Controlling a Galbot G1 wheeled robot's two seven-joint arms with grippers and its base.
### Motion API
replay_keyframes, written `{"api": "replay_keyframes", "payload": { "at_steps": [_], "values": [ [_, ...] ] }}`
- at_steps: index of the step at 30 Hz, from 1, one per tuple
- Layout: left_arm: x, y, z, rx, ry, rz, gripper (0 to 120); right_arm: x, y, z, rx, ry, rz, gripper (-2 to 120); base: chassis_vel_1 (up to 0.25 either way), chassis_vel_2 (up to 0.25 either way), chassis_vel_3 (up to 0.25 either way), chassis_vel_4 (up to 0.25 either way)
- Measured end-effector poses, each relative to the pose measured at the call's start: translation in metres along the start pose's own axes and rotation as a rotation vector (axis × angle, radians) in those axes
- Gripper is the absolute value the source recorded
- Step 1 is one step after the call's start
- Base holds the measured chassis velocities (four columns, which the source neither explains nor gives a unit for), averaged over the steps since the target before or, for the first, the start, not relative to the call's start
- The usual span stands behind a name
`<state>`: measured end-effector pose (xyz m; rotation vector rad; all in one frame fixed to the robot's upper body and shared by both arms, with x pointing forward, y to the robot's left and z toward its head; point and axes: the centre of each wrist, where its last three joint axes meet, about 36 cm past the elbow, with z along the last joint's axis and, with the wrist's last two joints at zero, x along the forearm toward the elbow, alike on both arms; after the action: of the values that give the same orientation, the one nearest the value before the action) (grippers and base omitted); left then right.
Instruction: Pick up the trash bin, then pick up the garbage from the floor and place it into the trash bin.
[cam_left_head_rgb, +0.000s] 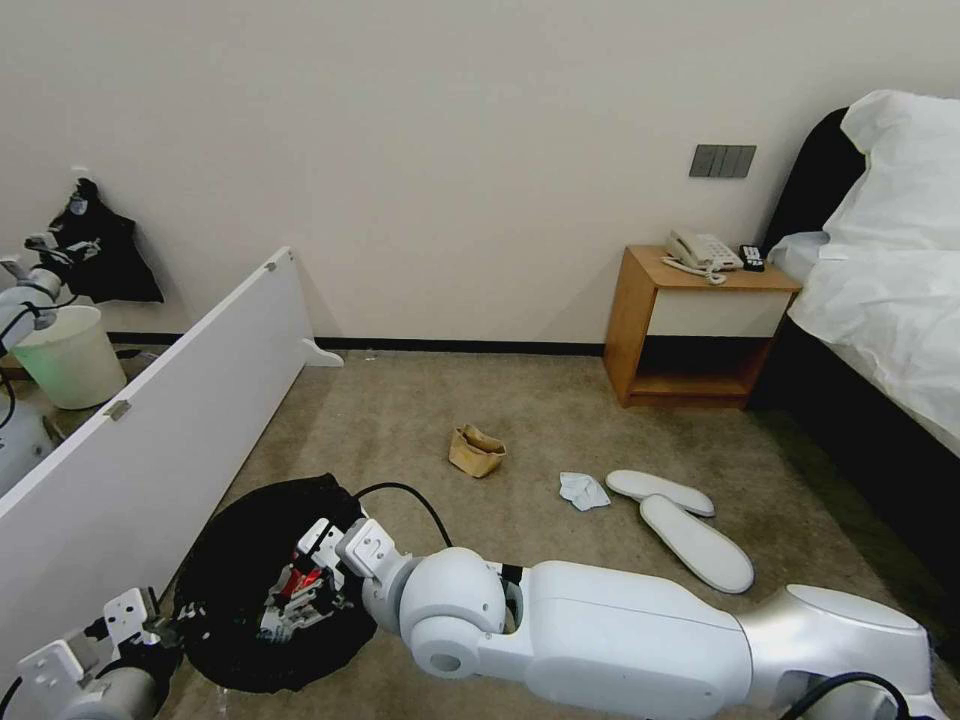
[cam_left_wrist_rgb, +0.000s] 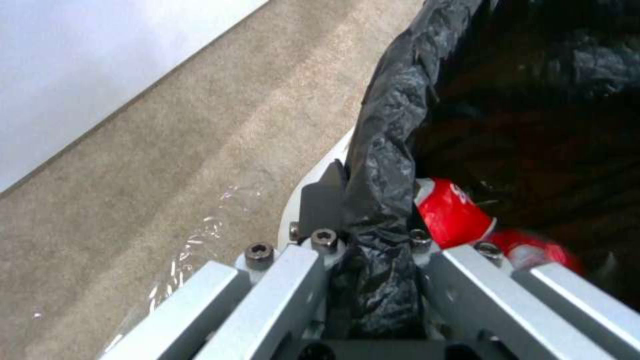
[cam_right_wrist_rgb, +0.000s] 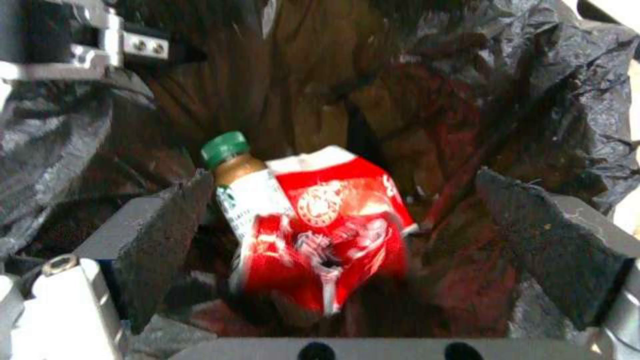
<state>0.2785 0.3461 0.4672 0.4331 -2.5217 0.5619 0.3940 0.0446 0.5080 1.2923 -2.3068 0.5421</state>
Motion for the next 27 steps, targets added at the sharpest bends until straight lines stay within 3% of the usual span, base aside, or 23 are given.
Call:
{"api": "replay_keyframes", "payload": {
  "at_steps": [8, 27],
  "values": [
    [-0.001, 0.001, 0.000, 0.001, 0.000, -0.002, 2, -0.002, 0.000, -0.004, 0.023, 0.004, 0.000, 100, 0.000, 0.000, 0.000, 0.000],
    [-0.006, 0.002, 0.002, 0.005, 0.008, -0.005, 2, 0.015, -0.008, -0.032, -0.016, -0.106, 0.002, 100, 0.000, 0.000, 0.000, 0.000]
  ]
}}
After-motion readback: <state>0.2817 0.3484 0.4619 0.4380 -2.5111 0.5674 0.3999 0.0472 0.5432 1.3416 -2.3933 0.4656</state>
